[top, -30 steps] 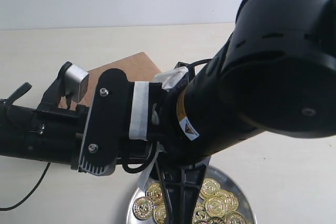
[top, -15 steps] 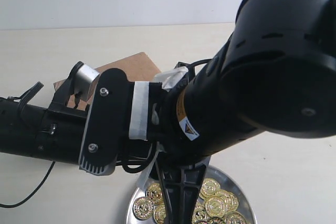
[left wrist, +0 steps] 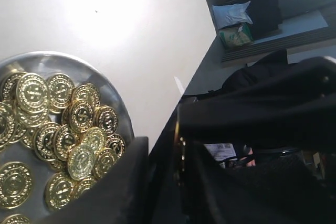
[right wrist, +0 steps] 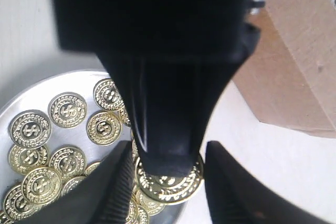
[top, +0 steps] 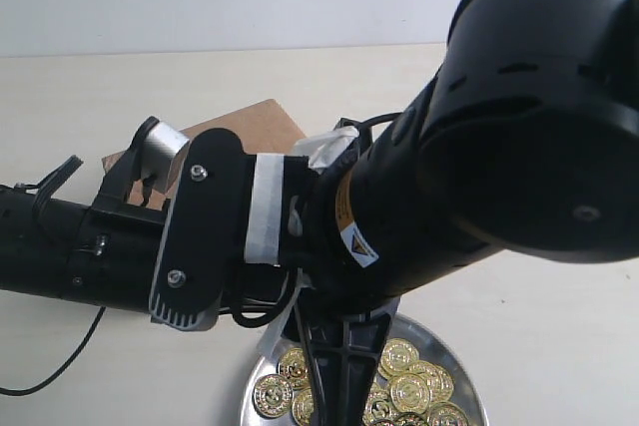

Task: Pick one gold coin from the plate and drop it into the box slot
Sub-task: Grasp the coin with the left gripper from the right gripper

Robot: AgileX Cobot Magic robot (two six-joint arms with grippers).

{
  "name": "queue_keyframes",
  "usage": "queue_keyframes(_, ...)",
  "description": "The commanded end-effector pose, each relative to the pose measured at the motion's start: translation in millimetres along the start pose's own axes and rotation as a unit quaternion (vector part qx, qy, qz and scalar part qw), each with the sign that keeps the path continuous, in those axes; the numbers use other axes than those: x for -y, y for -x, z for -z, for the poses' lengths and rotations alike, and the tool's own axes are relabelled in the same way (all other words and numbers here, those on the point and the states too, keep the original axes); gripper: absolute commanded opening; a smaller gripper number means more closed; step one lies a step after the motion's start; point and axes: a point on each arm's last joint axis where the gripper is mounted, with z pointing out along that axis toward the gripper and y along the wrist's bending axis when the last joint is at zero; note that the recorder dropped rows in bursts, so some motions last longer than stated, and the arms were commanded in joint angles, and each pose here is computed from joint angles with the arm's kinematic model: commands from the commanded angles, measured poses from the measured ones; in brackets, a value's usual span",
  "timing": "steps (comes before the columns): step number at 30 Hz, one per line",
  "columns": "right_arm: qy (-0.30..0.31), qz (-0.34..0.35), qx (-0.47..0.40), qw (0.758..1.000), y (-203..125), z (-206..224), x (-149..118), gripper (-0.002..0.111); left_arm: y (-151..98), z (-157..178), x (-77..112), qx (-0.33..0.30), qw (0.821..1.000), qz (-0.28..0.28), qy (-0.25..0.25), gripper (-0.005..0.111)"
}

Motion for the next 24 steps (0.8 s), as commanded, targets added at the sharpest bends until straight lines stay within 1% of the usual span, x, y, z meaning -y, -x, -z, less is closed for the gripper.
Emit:
queue_keyframes(1,-0.004,-0.001,0.012,1.0,3.4,1.5,0.8,0.027,0.8,-1.2,2.9,0.0,1.0,0.001,-0.011,0.025)
queue_keyframes(12,-0.008,-0.001,0.025,1.0,5.8,1.6,1.4,0.027,0.7,-1.2,3.3,0.0,1.0,0.001,-0.013,0.025)
queue_keyframes(14,-0.008,-0.001,0.025,1.0,5.8,1.6,1.4,0.027,0.7,-1.2,3.3,0.0,1.0,0.001,-0.013,0.023)
queue_keyframes(16,-0.008,-0.001,0.025,1.0,5.8,1.6,1.4,0.027,0.7,-1.2,3.3,0.0,1.0,-0.001,-0.013,0.014)
queue_keyframes(17,-0.008,-0.001,0.025,1.0,5.8,1.6,1.4,0.027,0.7,-1.2,3.3,0.0,1.0,-0.007,-0.013,0.001)
queue_keyframes(21,-0.008,-0.001,0.026,1.0,6.0,1.6,1.5,0.027,0.6,-1.2,3.5,0.0,1.0,-0.013,-0.014,0.0)
queue_keyframes(22,-0.005,-0.004,0.027,1.0,6.2,1.6,0.9,0.029,0.6,-1.2,3.5,0.0,1.0,-0.013,-0.014,0.0)
queue_keyframes(23,-0.005,-0.011,0.026,1.0,5.9,1.6,0.9,0.035,0.6,-1.2,3.5,0.0,1.0,-0.013,-0.014,0.0)
queue_keyframes(24,-0.005,-0.019,0.024,1.0,5.7,1.5,0.9,0.043,0.6,-1.2,3.5,0.0,1.0,-0.013,-0.014,0.0)
